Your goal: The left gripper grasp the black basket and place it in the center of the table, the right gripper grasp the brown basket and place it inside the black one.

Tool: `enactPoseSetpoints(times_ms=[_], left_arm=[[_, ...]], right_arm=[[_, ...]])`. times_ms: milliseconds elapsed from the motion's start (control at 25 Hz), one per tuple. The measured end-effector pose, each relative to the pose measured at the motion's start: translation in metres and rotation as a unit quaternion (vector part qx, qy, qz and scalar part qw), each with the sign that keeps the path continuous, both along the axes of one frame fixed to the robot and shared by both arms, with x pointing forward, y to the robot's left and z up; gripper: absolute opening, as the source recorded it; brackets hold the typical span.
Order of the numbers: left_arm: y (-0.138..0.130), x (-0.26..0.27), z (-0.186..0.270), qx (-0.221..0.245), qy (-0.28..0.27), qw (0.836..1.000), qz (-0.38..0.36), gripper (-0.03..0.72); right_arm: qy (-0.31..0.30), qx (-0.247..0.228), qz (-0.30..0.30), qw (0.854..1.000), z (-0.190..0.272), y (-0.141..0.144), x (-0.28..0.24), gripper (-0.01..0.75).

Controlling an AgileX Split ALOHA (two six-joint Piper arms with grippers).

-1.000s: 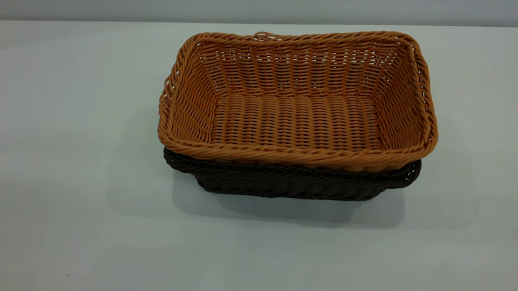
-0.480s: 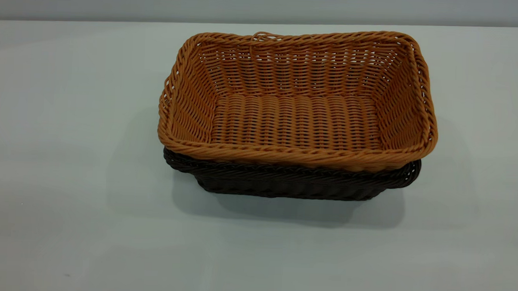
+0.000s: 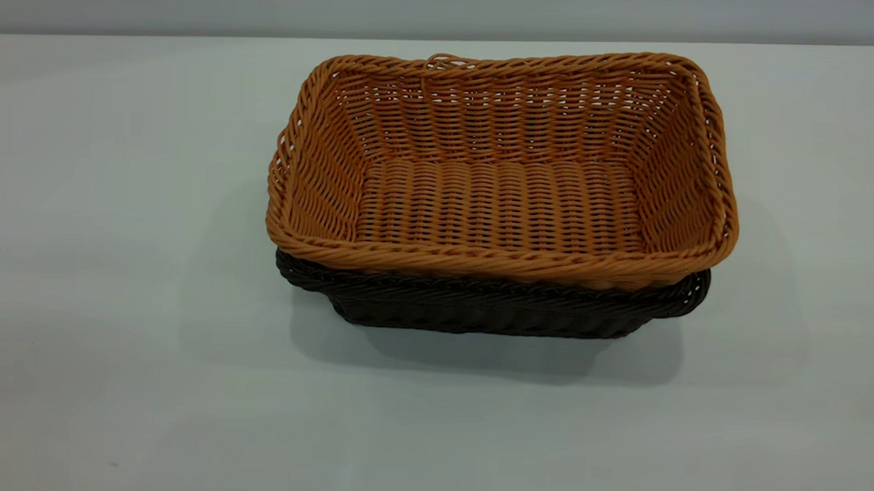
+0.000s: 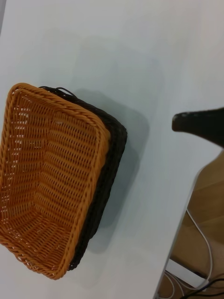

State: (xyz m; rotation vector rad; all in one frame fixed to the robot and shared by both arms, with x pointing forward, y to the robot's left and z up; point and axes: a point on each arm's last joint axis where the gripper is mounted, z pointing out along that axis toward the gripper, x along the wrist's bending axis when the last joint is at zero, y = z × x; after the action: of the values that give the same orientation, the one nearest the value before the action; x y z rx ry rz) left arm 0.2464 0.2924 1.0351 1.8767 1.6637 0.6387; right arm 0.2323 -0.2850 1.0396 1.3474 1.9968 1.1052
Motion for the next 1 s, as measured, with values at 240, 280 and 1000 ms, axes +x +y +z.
enactPoseSetpoints(times_ms=[240,280,1000], left_arm=[[0.001,-0.014,0.000,0.010,-0.050,0.999,0.000,0.558],[0.002,-0.017,0.000,0.012,-0.061,0.998,0.003,0.558],[0.010,-0.024,-0.001,-0.004,-0.084,0.993,0.081,0.558]], right_arm=[[0.000,0.000,0.000,1.000,0.000,0.000,0.000,0.584],[0.000,0.000,0.000,1.000,0.000,0.000,0.000,0.584],[0.000,0.000,0.000,1.000,0.000,0.000,0.000,0.584]])
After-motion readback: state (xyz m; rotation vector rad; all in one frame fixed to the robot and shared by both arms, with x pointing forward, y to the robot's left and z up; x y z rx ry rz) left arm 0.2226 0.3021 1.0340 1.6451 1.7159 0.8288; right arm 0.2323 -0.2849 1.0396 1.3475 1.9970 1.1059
